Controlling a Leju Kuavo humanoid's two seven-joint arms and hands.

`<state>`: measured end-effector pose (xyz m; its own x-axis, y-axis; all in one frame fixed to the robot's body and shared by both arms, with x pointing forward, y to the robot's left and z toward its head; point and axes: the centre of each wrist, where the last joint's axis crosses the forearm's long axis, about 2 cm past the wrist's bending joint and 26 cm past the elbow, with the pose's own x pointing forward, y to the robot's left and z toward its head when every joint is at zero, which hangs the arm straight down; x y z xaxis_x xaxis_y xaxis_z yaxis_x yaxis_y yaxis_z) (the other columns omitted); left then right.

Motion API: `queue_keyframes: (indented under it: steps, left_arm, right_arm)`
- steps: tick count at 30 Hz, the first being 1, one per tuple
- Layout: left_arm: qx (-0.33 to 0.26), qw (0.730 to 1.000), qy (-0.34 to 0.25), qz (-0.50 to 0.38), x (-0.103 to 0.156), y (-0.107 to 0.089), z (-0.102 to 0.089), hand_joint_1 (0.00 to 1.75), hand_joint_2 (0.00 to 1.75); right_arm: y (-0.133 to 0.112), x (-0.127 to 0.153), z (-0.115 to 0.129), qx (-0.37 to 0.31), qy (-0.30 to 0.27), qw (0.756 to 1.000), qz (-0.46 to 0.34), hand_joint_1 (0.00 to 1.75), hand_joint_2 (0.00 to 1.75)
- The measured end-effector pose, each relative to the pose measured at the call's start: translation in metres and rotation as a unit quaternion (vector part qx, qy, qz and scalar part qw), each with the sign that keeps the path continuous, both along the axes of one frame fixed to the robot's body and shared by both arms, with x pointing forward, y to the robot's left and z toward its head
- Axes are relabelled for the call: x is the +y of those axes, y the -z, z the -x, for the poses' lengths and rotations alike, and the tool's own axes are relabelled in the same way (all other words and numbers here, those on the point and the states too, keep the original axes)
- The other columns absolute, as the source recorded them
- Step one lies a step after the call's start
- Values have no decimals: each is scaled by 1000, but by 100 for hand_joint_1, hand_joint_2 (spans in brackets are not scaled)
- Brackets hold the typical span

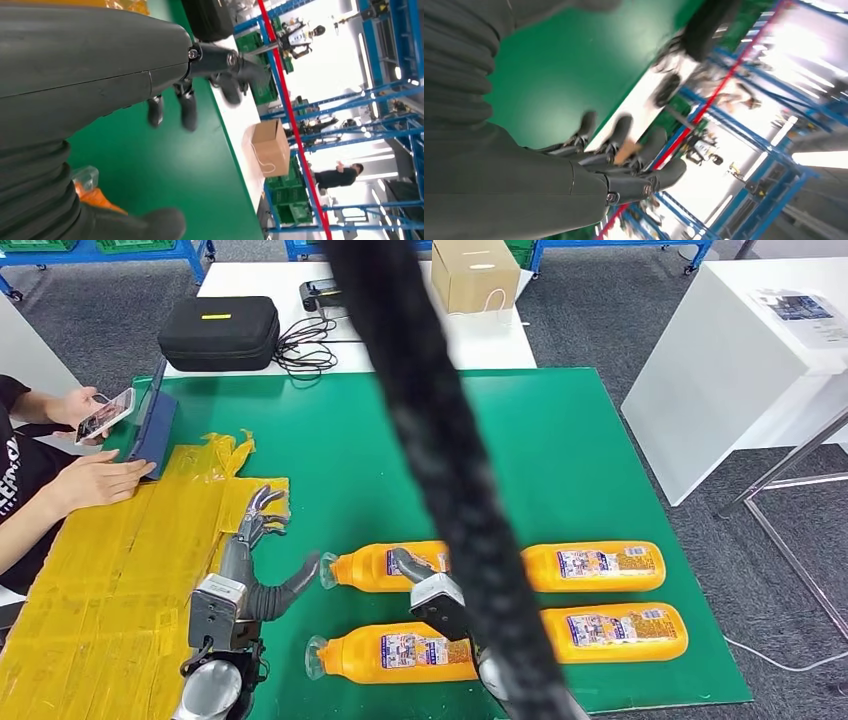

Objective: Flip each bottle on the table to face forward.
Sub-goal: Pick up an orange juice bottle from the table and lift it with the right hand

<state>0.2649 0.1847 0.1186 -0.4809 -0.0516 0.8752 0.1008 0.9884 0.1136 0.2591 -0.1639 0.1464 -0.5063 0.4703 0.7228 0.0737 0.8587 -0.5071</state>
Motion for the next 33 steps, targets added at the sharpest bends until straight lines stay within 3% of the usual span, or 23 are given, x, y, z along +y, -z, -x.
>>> queue_keyframes:
  steps: [6, 19, 24, 33]
  left_arm:
    - [5, 1000, 10, 0, 1, -1, -1, 0, 175]
    - [0, 1000, 24, 14, 1, -7, -7, 0, 175]
    - [1, 1000, 23, 16, 1, -7, -7, 0, 175]
    - [4, 999, 25, 24, 0, -2, -9, 0, 175]
  right_arm:
    - [3, -2, -22, 7, 12, 987, 162, 0, 175]
    - [25, -4, -63, 72, -35, 932, 353, 0, 175]
    - [30, -5, -70, 86, -53, 919, 381, 0, 175]
    - [46, -16, -66, 129, -164, 915, 346, 0, 175]
